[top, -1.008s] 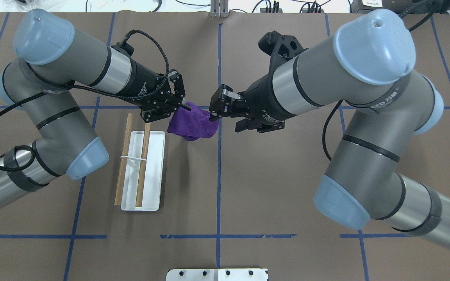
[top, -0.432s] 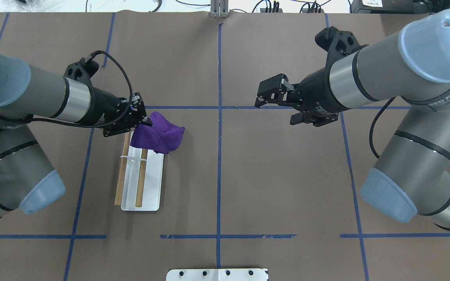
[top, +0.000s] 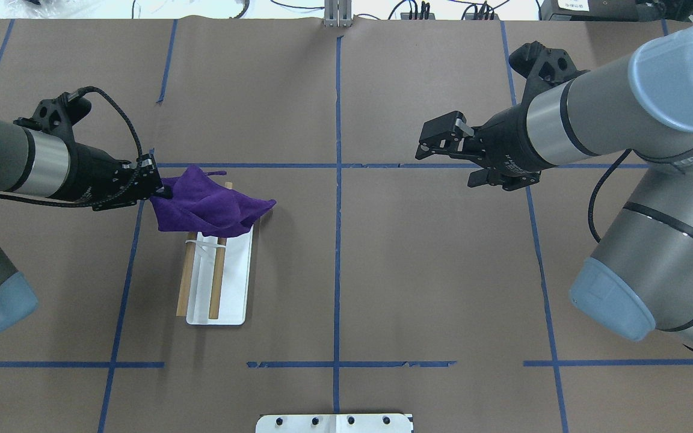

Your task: Hang towel on rack

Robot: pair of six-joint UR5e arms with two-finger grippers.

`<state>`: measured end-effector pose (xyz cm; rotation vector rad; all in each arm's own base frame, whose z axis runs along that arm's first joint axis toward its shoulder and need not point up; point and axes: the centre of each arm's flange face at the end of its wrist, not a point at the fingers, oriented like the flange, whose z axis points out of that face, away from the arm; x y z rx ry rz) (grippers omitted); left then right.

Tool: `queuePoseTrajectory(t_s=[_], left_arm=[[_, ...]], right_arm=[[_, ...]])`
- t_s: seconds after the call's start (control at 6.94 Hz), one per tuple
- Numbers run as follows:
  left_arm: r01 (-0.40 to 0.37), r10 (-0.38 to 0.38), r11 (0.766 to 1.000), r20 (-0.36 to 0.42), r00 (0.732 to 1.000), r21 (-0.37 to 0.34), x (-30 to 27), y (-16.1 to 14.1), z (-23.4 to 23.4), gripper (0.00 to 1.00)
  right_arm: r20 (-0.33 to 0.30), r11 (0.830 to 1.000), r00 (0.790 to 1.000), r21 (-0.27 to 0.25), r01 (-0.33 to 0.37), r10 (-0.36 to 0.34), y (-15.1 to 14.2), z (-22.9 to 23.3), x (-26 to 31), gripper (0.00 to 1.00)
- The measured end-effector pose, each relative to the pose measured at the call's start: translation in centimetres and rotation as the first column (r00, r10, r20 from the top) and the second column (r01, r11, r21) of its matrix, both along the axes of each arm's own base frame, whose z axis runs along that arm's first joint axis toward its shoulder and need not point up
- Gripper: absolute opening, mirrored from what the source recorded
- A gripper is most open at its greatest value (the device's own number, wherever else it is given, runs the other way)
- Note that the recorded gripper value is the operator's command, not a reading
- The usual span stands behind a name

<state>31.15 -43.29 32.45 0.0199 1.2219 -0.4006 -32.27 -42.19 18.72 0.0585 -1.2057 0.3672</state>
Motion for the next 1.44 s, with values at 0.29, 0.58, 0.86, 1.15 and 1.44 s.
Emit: queuePoseTrajectory(t_s=[0.29,0.58,0.86,1.15,1.44], left_arm=[[-0.003,0.003,1.000,0.023,1.000,-0.004,0.1,-0.4,1.4,0.22],[-0.004,0.005,1.000,0.041,0.999,-0.018,0.7,-0.8,2.5,0.87],[-0.001,0.002,1.000,0.051,0.999,-0.028,1.0,-1.1,3.2,1.00],[0.001,0.001,0.999,0.059,0.998,-0.036,1.1,-1.2,3.7,1.00],[-0.026,0.025,1.000,0.086,0.996,0.007,1.0,-1.5,4.4,1.00]], right_arm=[[-0.008,1.000,1.000,-0.004,-0.011,0.011,-0.2,0.4,0.3,1.00],[-0.018,1.000,1.000,-0.014,-0.021,0.021,-0.5,1.1,0.7,1.00],[-0.021,1.000,0.999,-0.016,-0.025,0.025,-0.6,1.4,0.9,1.00],[-0.029,0.999,0.999,-0.023,-0.034,0.034,-0.9,1.9,1.3,1.00],[-0.077,0.995,0.995,-0.061,-0.074,0.070,-1.9,5.3,3.5,1.00]])
